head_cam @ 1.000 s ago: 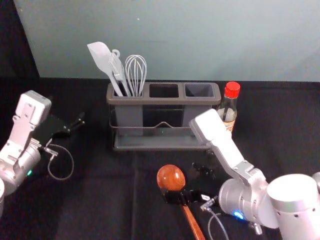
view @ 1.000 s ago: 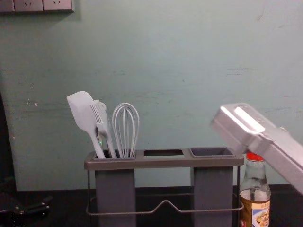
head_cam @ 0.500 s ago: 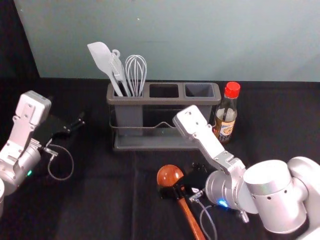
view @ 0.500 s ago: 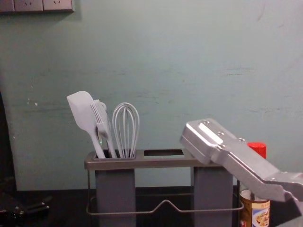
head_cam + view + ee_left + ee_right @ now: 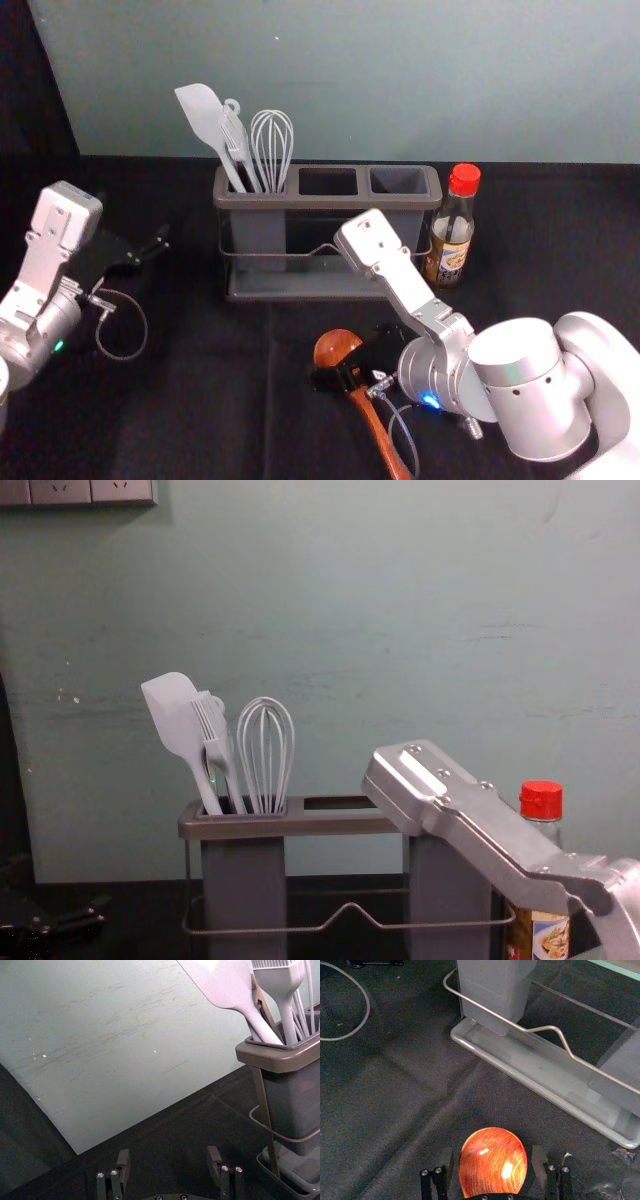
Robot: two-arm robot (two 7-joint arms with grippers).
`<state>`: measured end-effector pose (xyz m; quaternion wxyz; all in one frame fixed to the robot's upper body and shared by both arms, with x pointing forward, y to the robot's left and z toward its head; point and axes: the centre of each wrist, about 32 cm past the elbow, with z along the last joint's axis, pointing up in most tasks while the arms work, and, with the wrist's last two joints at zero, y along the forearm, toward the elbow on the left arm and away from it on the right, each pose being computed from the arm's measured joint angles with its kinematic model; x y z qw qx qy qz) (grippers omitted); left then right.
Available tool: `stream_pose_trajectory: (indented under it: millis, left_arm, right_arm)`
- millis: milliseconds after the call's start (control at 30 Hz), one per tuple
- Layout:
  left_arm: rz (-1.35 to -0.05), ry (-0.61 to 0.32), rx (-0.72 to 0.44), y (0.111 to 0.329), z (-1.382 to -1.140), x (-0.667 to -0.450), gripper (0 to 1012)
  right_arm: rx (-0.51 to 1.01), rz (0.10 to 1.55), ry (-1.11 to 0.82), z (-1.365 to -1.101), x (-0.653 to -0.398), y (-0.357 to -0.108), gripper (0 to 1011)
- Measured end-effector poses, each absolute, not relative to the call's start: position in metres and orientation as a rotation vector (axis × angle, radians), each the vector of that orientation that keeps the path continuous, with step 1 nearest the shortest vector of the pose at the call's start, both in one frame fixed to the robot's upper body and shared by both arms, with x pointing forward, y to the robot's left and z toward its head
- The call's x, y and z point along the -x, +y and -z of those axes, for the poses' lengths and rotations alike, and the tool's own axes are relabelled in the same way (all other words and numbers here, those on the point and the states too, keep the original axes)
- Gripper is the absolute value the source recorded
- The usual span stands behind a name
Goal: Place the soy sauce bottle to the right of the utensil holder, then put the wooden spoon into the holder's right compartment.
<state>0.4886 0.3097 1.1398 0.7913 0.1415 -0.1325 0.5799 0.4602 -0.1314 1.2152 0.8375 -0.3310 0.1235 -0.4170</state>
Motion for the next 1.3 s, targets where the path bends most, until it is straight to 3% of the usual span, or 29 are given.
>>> stream_pose_trajectory:
  millis: [1300]
  left_arm:
    - [-1.248,-0.285,-0.304,0.3097,-1.1398,-0.4886,1005]
  right_arm:
    - [0.719,0.863,0.276,-1.2065,-0.4599,-0.1309,991]
